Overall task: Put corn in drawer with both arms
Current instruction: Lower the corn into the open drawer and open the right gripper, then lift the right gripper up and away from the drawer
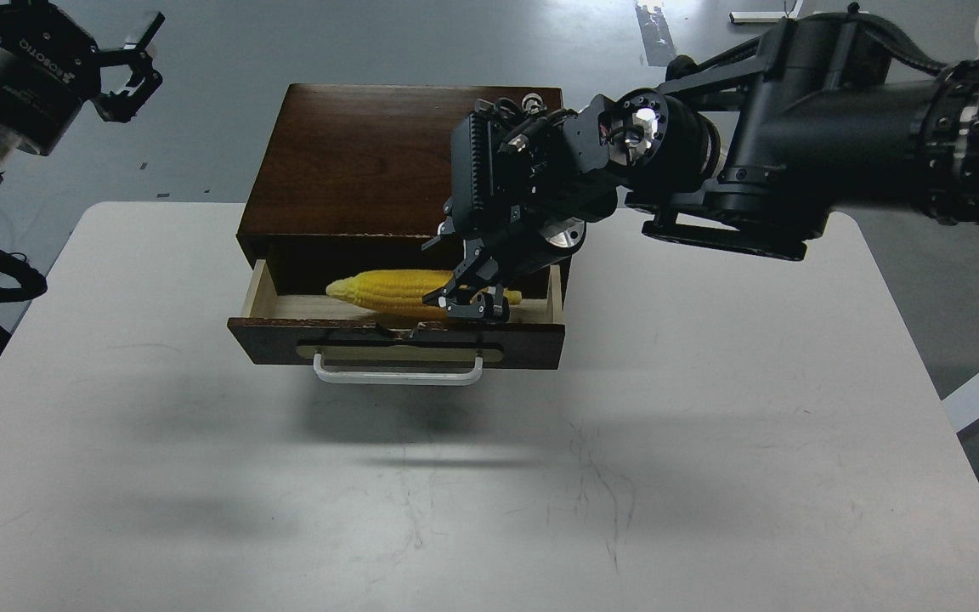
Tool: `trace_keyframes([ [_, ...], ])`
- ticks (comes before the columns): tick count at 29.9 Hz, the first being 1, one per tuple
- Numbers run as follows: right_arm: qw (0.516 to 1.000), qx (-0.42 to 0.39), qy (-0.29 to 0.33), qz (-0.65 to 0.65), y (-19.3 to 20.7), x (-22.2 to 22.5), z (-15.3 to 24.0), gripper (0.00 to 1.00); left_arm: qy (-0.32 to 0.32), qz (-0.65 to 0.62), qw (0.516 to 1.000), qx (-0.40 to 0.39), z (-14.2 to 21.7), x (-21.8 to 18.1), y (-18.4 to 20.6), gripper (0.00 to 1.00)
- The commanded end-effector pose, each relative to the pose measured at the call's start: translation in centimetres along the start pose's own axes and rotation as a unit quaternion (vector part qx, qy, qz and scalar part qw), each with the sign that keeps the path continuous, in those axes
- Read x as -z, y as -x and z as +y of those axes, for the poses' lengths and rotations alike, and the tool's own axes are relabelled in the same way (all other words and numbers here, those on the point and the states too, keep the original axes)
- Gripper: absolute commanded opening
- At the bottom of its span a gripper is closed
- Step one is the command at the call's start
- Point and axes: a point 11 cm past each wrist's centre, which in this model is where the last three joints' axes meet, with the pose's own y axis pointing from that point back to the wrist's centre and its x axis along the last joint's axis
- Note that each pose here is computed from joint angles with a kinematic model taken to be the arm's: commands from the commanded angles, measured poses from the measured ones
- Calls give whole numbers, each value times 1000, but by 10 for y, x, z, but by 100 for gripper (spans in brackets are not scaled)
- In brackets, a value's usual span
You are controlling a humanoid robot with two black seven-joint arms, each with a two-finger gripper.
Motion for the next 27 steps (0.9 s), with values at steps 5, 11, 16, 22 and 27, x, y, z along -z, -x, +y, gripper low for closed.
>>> trace_keyframes([
  [5,1000,0,1,2,-1,-1,1,58,0,-1,1000,0,0,0,0,99],
  [11,1000,-10,1,-4,-9,-1,3,58,0,-2,1000,0,0,-1,-1,99],
  [16,1000,-20,2,-14,-13,-1,3,58,0,-4,1000,-2,1,-3,-2,99],
  [22,996,-63,16,-61,-34,-10,13,73,3,-20,1000,-10,7,-16,-10,99],
  [27,970,-153,46,-185,-47,-34,41,99,4,-25,1000,-14,9,-21,-13,99],
])
